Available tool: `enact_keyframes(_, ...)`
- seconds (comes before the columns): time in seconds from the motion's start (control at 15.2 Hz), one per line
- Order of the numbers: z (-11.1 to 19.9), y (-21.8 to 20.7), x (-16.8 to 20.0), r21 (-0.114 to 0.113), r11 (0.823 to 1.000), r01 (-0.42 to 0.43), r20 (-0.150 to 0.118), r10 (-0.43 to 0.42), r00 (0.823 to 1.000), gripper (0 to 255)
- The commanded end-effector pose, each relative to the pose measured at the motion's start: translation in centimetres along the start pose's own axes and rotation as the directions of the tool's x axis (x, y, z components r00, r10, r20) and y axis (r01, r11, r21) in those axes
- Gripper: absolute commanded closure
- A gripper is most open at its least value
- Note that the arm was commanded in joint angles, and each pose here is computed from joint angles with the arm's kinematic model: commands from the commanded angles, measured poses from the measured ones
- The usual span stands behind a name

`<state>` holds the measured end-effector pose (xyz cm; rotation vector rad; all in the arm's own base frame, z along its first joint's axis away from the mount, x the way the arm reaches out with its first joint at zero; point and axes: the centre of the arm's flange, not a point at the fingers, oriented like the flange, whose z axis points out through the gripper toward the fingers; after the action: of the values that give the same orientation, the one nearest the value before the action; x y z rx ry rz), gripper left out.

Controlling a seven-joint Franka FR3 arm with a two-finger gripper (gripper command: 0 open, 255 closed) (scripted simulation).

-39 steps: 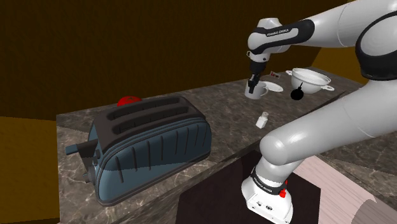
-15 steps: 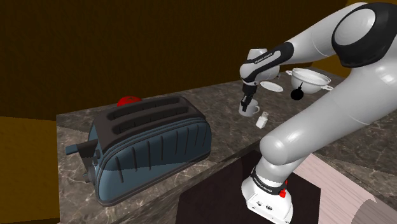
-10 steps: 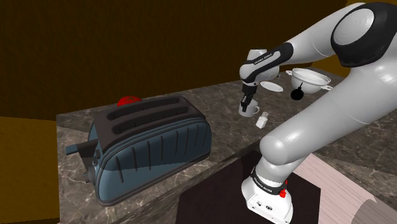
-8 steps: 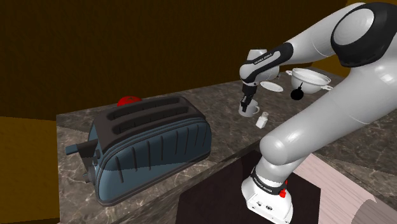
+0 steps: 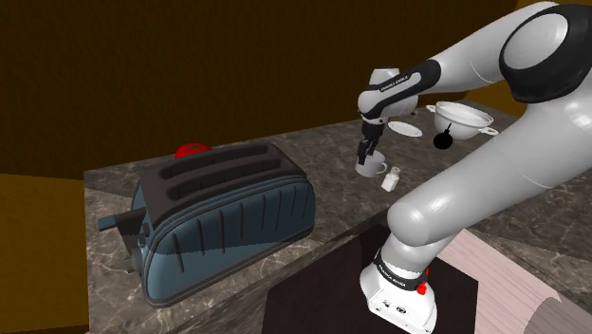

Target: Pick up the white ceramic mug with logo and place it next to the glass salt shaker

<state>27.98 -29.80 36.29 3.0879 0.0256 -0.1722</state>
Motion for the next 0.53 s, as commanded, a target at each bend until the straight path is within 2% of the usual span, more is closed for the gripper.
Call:
enact_keyframes(0.0,-2.4,0.1,0.0,0.001,1.000,0.000,0.001,0.000,1.000,0)
enact_keyframes(0.07,-3.5,0.1,0.0,0.001,1.000,0.000,0.001,0.000,1.000,0)
enact_keyframes(0.46,-3.5,0.1,0.0,0.001,1.000,0.000,0.001,0.000,1.000,0)
